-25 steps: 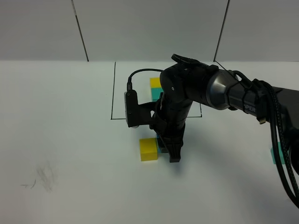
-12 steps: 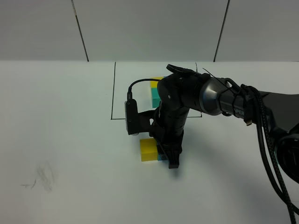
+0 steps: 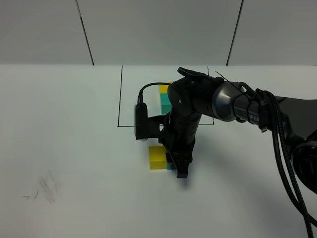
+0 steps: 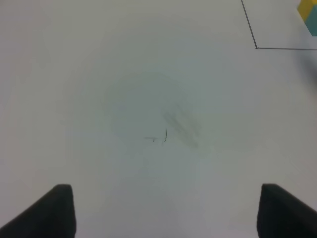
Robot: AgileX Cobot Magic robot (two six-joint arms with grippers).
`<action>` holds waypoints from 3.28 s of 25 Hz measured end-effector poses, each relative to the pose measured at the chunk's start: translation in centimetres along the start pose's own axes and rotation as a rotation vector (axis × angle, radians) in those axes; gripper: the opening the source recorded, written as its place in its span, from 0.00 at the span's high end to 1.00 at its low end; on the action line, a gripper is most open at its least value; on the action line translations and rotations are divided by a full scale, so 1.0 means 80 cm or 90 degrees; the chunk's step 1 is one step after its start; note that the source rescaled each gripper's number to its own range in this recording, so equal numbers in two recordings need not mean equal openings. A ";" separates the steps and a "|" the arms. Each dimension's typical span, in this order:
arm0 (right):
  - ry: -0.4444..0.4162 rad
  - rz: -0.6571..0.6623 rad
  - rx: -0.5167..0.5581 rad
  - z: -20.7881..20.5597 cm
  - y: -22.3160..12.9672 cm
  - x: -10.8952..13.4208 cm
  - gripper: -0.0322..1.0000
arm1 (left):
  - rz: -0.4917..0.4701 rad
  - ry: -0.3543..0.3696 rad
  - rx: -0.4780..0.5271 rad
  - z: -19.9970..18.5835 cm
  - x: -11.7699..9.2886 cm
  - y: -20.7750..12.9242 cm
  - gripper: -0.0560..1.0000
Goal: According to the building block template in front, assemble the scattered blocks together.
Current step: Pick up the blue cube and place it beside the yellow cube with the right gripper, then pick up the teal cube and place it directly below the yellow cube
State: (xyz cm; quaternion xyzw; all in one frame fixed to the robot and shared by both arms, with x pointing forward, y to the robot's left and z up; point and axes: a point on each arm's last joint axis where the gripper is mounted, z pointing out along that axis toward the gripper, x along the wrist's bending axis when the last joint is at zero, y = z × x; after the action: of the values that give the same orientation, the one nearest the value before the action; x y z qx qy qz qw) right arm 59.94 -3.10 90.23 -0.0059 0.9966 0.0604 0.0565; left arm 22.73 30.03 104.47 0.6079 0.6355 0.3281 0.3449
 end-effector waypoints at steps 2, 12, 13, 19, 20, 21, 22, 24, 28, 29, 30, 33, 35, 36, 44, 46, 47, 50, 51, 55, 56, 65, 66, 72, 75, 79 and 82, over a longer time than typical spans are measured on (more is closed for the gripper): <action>0.000 0.017 0.000 0.000 -0.001 -0.001 0.74 | 0.000 0.000 0.000 0.000 0.000 0.000 0.24; 0.000 0.026 0.000 0.000 -0.001 -0.001 0.74 | 0.000 0.000 0.000 0.000 0.000 0.000 0.24; -0.001 0.026 0.000 0.000 -0.001 -0.001 0.74 | 0.000 0.000 0.000 0.000 0.000 0.000 0.24; -0.001 0.026 0.000 0.000 -0.001 -0.001 0.74 | 0.000 0.000 0.000 0.000 0.000 0.000 0.24; -0.001 0.028 0.000 0.000 -0.001 -0.001 0.74 | 0.000 0.000 0.000 0.000 0.000 0.000 0.24; -0.001 0.029 0.000 0.000 -0.002 -0.001 0.74 | 0.000 0.000 0.000 0.000 0.000 0.000 0.24; -0.001 0.029 0.000 0.000 -0.002 -0.001 0.74 | 0.000 0.000 0.000 0.000 0.000 0.000 0.24; -0.001 0.031 0.000 0.000 -0.002 -0.001 0.74 | 0.000 0.000 0.000 0.000 0.000 0.000 0.24; -0.007 0.030 -0.002 -0.003 -0.001 -0.002 0.71 | 0.000 0.000 0.000 0.000 0.000 0.000 0.24; -0.010 0.029 -0.001 -0.004 -0.001 -0.003 0.70 | 0.000 0.000 0.000 0.000 0.000 0.000 0.24; -0.012 0.029 -0.001 -0.004 -0.002 -0.003 0.68 | 0.000 0.000 0.000 0.000 0.000 0.000 0.24; -0.017 0.033 -0.001 -0.009 -0.003 -0.004 0.62 | 0.000 0.000 0.000 0.000 0.000 0.000 0.24; -0.017 0.033 0.000 -0.014 -0.004 -0.004 0.56 | 0.000 0.000 0.000 0.000 0.000 0.000 0.24; -0.017 0.034 0.001 -0.015 -0.004 -0.004 0.52 | 0.000 0.000 0.000 0.000 0.000 0.000 0.24; -0.030 0.116 0.002 -0.040 -0.005 -0.004 0.14 | 0.000 0.000 0.000 0.000 0.000 0.000 0.24; -0.058 0.169 0.004 -0.059 -0.007 -0.006 0.11 | 0.000 0.000 0.000 0.000 0.000 0.000 0.24; -0.071 0.206 0.004 -0.067 -0.009 -0.008 0.10 | 0.000 0.000 0.000 0.000 0.000 0.000 0.24; -0.105 0.323 0.001 -0.094 -0.017 -0.011 0.10 | 0.000 0.000 0.000 0.000 0.000 0.000 0.24; -0.113 0.357 0.002 -0.102 -0.021 -0.012 0.10 | 0.000 0.000 0.000 0.000 0.000 0.000 0.24; -0.129 0.490 0.021 -0.116 -0.047 -0.007 0.11 | 0.000 0.000 0.000 0.000 0.000 0.000 0.24; -0.131 0.521 0.019 -0.118 -0.055 -0.004 0.12 | 0.000 0.000 0.000 0.000 0.000 0.000 0.24; -0.177 0.730 -0.039 -0.131 -0.137 0.035 0.13 | 0.000 0.000 0.000 0.000 0.000 0.000 0.24; -0.182 0.750 -0.037 -0.132 -0.147 0.038 0.13 | 0.000 0.000 0.000 0.000 0.000 0.000 0.24; -0.224 0.846 -0.014 -0.140 -0.194 0.051 0.14 | 0.000 0.000 0.000 0.000 0.000 0.000 0.24; -0.234 0.883 -0.010 -0.146 -0.217 0.054 0.14 | 0.000 0.000 0.000 0.000 0.000 0.000 0.24; -0.250 0.928 -0.008 -0.152 -0.246 0.050 0.14 | 0.000 0.000 0.000 0.000 0.000 0.000 0.24; -0.253 0.945 -0.013 -0.154 -0.264 0.046 0.14 | 0.000 0.000 0.000 0.000 0.000 0.000 0.24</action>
State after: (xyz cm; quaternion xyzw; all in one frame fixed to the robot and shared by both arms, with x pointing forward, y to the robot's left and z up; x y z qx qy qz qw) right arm 55.31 -25.59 99.45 0.6751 0.7097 0.0918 0.1793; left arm 22.73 30.03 104.47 0.6081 0.6353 0.3283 0.3448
